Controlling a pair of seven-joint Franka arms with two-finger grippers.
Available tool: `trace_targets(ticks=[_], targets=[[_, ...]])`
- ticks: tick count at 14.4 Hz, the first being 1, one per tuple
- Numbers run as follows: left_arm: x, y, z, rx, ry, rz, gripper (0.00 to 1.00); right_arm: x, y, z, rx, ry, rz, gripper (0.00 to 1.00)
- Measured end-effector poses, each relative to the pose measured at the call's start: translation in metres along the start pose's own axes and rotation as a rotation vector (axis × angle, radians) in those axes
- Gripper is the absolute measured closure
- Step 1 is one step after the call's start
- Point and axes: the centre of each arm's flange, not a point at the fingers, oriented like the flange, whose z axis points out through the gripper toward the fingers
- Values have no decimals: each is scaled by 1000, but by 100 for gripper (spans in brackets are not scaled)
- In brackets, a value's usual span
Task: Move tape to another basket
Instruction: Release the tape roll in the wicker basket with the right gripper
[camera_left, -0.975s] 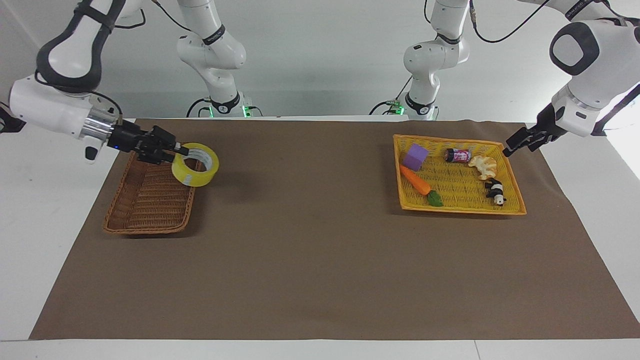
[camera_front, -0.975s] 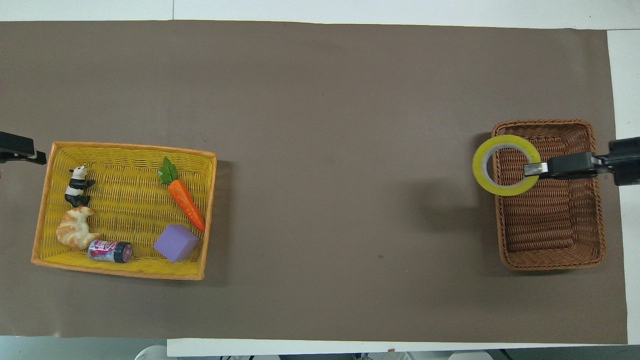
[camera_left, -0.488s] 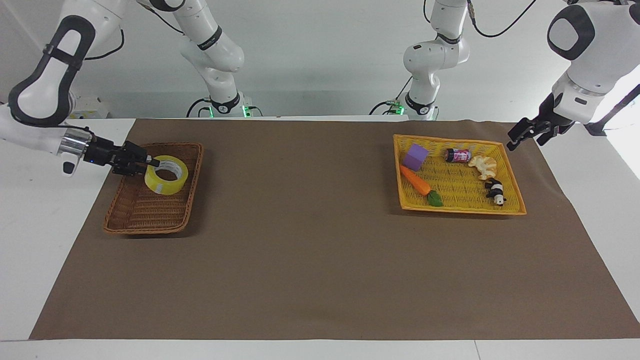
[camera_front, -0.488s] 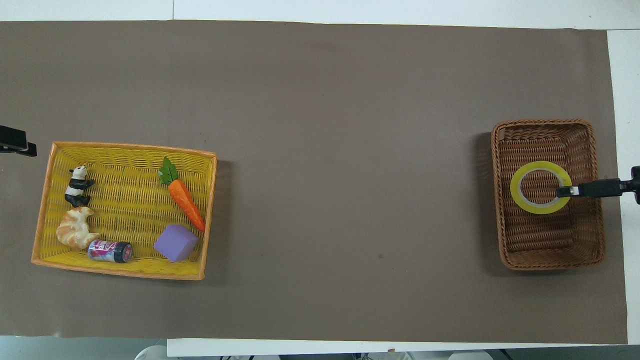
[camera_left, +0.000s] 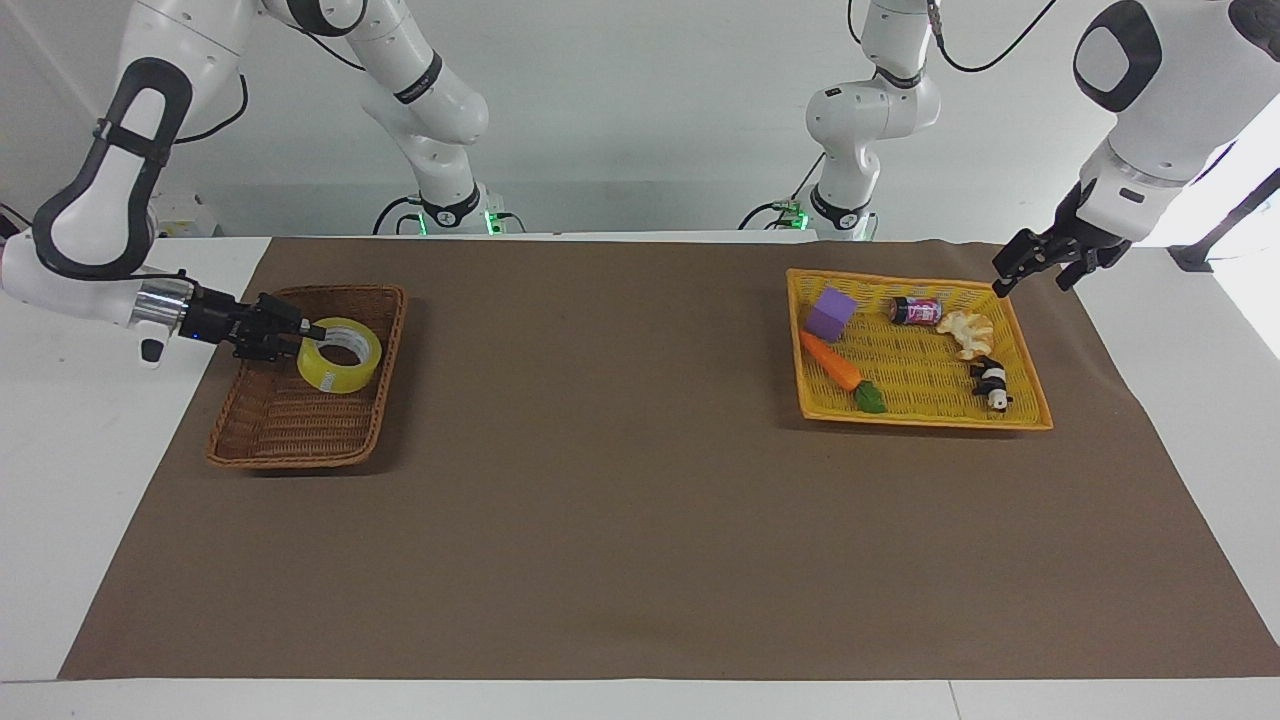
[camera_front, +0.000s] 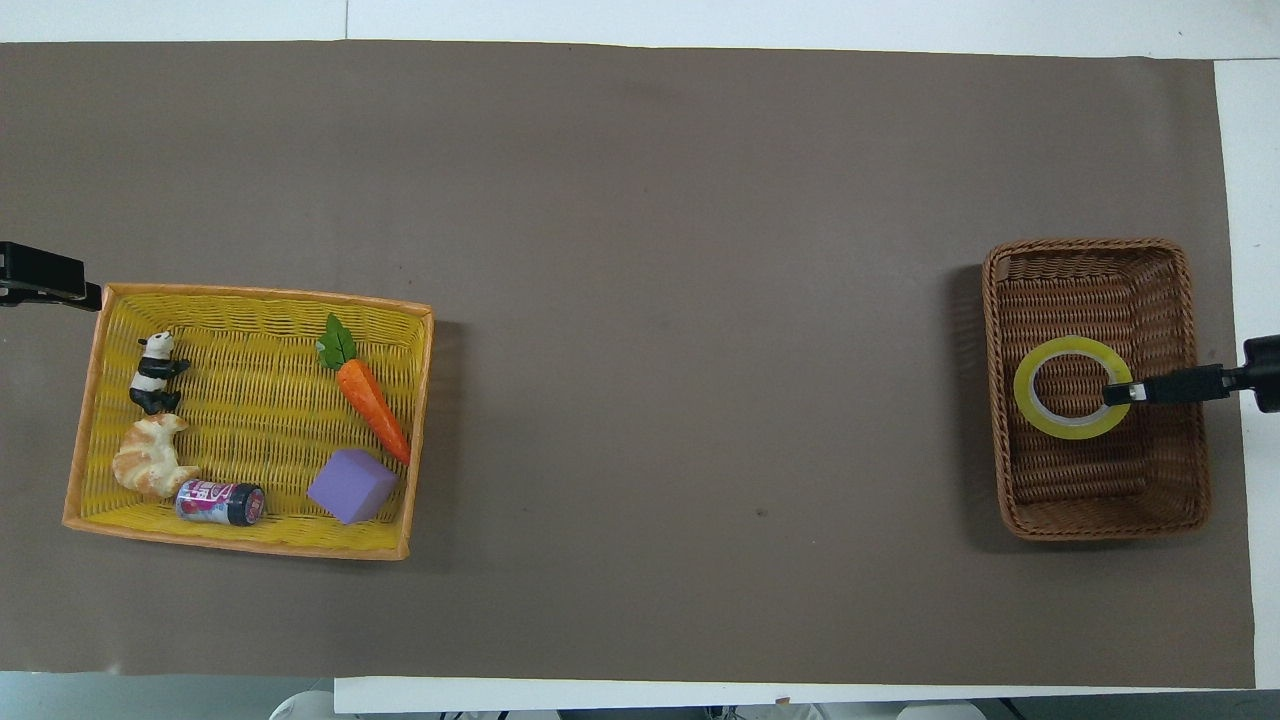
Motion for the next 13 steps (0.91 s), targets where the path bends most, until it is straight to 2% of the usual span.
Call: trace_targets(ticks=[3, 8, 9, 13], targets=[[0, -4, 0, -1, 0, -8, 0, -3, 6, 2, -21, 4, -19, 46], [0, 8, 0, 1, 1, 15, 0, -9, 15, 10, -58, -36, -31, 46], [0, 8, -2, 0, 4, 15, 0, -9, 15, 10, -64, -33, -33, 41], [7, 0, -13, -6, 5, 5, 0, -1, 18, 4, -155, -35, -125, 0]])
